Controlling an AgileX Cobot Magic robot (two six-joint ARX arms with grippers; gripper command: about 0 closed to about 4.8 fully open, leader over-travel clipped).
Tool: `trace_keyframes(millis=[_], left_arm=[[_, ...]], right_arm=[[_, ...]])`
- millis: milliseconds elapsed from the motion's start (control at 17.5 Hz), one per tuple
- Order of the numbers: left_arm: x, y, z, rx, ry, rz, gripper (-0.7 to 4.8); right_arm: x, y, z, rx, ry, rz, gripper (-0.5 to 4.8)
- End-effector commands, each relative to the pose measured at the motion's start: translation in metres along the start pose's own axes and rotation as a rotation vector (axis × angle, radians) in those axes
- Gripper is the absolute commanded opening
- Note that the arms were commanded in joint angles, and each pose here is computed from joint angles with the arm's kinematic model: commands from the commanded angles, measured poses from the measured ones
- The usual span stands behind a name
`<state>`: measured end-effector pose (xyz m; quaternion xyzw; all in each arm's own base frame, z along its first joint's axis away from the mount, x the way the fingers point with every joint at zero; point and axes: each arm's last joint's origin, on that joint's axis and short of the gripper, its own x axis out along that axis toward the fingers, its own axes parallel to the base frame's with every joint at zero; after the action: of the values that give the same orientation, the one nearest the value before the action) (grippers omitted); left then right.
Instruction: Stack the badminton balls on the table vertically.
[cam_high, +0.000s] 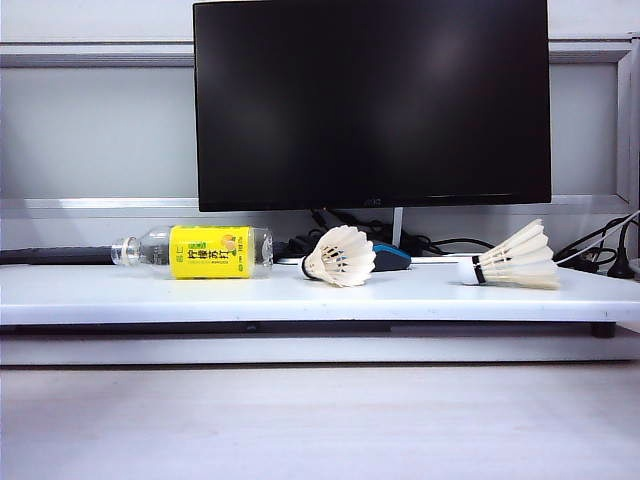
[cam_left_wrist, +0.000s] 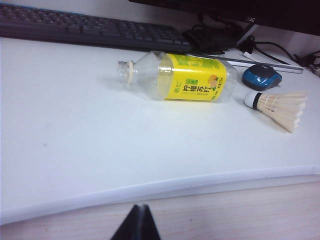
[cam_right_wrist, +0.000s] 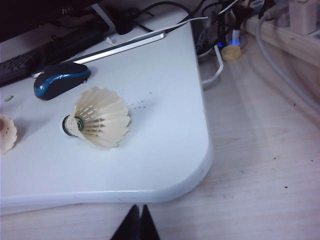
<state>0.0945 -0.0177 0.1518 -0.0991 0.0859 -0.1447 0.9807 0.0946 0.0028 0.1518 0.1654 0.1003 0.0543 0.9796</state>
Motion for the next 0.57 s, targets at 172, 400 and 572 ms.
trace_keyframes(millis=[172, 400, 572], left_arm=[[0.0001, 0.0003, -0.0024, 0.001, 0.017, -0.002, -0.06], [0.0001, 0.0003, -0.0024, 0.001, 0.017, -0.002, -0.06], [0.0001, 0.0003, -0.0024, 0.001, 0.017, -0.002, -0.06]], right_arm=[[0.0002, -0.0004, -0.0006, -0.002, -0.002, -0.001, 0.0], [0.0002, -0.0005, -0.0007, -0.005, -0.002, -0.004, 0.0], [0.0002, -0.0005, -0.0008, -0.004, 0.0, -0.003, 0.0]])
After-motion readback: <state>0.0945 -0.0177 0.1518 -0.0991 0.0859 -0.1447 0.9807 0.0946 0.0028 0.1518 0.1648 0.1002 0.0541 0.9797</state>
